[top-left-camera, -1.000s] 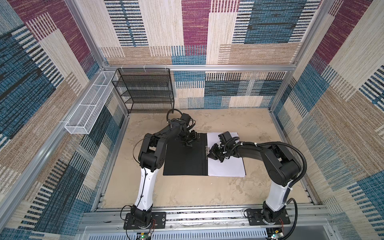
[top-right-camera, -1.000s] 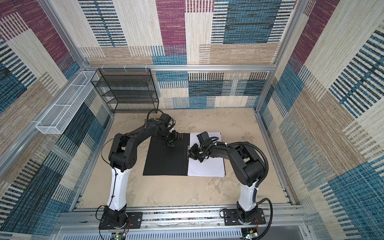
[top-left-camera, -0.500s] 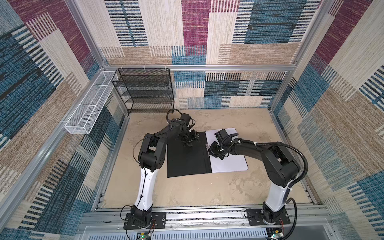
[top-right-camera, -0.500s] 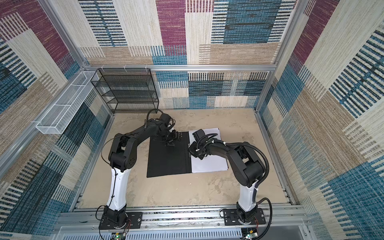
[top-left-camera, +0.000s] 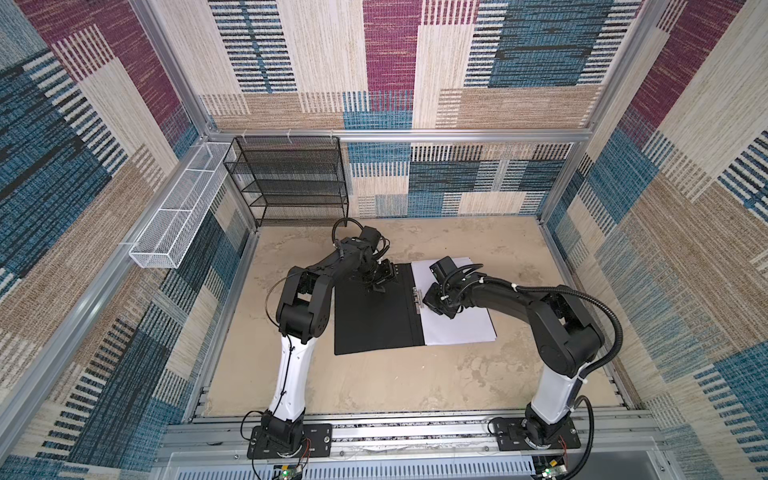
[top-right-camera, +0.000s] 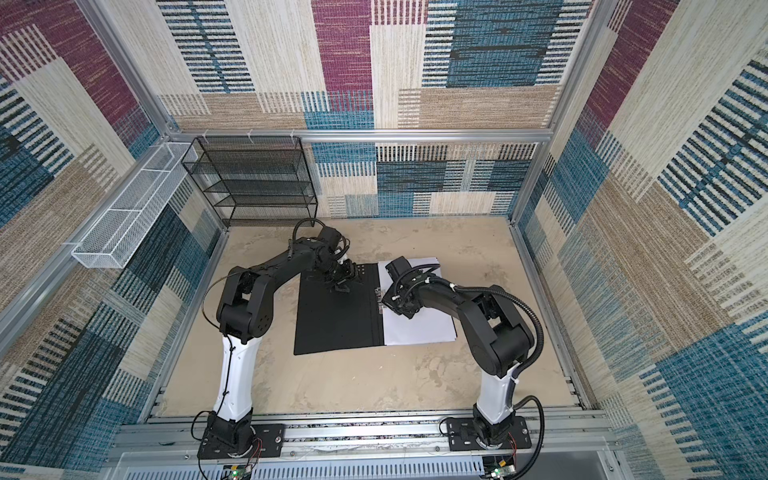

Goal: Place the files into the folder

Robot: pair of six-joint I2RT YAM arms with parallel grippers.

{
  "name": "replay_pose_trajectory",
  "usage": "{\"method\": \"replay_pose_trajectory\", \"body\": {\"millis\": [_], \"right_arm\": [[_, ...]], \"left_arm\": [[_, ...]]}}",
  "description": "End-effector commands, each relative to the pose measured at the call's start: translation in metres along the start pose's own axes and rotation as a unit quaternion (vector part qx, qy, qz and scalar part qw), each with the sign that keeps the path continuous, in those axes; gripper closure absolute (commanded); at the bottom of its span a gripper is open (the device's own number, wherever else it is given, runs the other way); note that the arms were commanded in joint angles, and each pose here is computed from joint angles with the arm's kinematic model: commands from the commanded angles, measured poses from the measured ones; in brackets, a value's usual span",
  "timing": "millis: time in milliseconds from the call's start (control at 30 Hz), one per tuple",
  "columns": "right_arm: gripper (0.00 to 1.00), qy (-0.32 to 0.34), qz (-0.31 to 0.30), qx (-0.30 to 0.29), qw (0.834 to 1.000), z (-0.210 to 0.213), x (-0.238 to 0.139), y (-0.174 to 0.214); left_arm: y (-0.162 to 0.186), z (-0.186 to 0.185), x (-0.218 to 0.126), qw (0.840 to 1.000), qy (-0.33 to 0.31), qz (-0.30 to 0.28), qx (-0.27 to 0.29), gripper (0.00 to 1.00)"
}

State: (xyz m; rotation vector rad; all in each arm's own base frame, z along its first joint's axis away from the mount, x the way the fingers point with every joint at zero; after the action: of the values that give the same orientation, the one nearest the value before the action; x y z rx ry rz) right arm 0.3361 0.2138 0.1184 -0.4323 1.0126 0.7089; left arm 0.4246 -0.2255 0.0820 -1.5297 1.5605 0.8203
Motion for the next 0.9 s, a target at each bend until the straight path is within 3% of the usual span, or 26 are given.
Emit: {"method": "replay_pose_trajectory", "body": {"millis": [0,67,167,267,467,867], "right_arm": [[0.97,-0.040,0.032,-0.021,0.998,0.025,-0.015,0.005],[0.93,-0.050,0.045,-0.017,0.998,0.032,-0.022,0.007],[0.70,-0.057,0.053,-0.006,0.997,0.037,-0.031,0.005],[0.65,-0.063,0.095,0.014,0.993,0.038,-0.028,0.003],[0.60,-0.077,0.127,0.049,0.988,0.042,-0.023,-0.003],[0.64,-0.083,0.173,0.085,0.978,0.047,-0.005,-0.012]], "left_arm": [[0.034,0.048,0.029,0.987,-0.135,0.078,-0.046,0.35],[0.034,0.048,0.029,0.987,-0.136,0.078,-0.046,0.35],[0.034,0.048,0.028,0.987,-0.137,0.076,-0.045,0.35],[0.034,0.048,0.027,0.987,-0.137,0.075,-0.044,0.35],[0.033,0.047,0.027,0.987,-0.136,0.075,-0.045,0.35],[0.033,0.046,0.026,0.987,-0.134,0.073,-0.045,0.35]]}}
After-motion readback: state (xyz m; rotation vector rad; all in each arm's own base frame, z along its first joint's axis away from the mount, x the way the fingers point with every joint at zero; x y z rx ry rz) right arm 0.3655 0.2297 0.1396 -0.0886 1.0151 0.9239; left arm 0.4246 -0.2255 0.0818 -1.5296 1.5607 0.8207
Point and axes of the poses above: each gripper's point midway between its finger pads, its own x axis out along the fingers, its own z axis along the line the jaws close on, y = z × x, the point moved 7 cm from there along -x, back along the fingers, and after that the axes turned 15 degrees about x, right-handed, at the moved point
